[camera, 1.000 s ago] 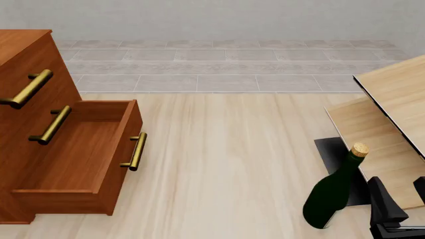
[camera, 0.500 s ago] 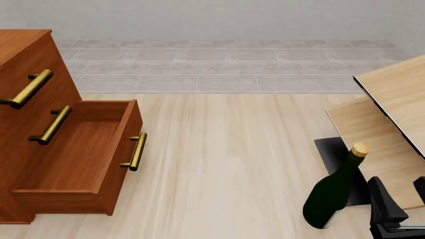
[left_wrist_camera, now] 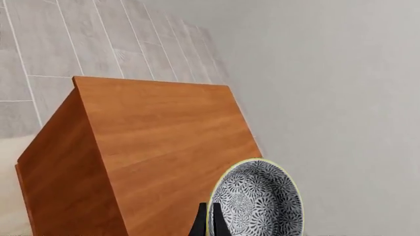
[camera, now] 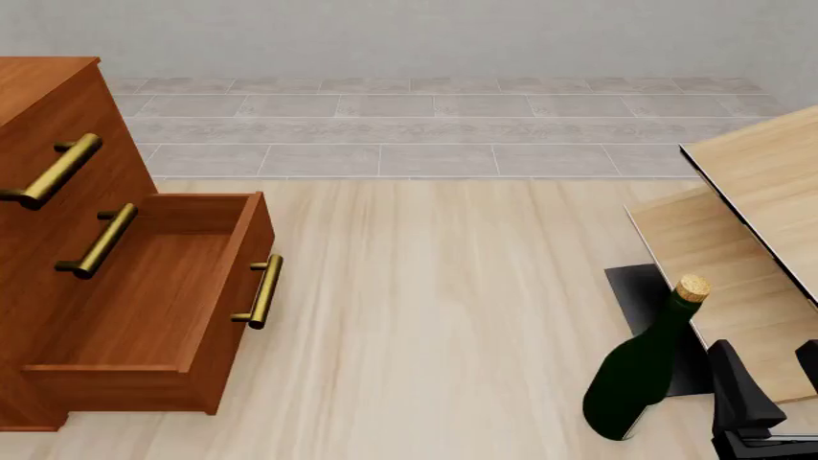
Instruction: Put the bowl on top of the cabinet.
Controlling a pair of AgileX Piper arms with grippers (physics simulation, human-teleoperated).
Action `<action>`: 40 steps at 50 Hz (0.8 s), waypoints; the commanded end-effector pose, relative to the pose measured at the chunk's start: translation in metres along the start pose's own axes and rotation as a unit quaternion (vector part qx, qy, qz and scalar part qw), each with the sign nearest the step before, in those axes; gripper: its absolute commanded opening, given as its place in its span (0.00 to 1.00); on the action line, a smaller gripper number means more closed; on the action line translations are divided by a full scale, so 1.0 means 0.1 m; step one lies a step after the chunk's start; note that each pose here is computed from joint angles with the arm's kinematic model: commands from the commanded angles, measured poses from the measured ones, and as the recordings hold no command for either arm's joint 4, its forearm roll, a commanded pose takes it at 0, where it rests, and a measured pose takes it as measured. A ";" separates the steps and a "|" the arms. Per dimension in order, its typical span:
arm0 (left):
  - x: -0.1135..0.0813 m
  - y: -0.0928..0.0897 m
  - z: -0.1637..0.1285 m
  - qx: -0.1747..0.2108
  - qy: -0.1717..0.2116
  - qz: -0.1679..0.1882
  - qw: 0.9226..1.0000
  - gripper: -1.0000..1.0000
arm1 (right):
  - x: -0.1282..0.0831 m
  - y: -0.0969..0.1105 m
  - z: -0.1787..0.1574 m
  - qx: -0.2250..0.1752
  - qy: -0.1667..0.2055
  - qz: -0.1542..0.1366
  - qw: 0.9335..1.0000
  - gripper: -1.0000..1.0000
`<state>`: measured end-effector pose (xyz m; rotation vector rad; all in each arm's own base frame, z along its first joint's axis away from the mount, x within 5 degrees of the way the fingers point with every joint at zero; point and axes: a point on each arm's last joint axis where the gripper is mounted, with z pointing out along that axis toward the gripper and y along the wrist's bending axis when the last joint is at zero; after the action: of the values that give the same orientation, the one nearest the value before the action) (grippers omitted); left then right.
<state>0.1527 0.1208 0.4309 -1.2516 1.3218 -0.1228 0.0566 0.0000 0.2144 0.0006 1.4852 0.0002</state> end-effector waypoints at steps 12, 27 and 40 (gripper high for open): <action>0.02 0.06 0.19 -0.011 0.002 0.001 1.000 0.00 | 0.00 0.00 0.00 0.000 0.000 0.000 1.000 1.00; 0.04 0.13 0.30 -0.022 0.004 0.002 1.000 0.00 | 0.00 0.00 0.00 0.000 0.000 0.000 1.000 1.00; 0.04 0.15 0.37 -0.026 0.004 0.005 1.000 0.00 | 0.00 0.00 0.00 0.000 0.000 0.000 1.000 1.00</action>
<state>0.1707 0.1422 0.4102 -1.2893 1.3501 -0.0904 0.0566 0.0000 0.2144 0.0008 1.4851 0.0002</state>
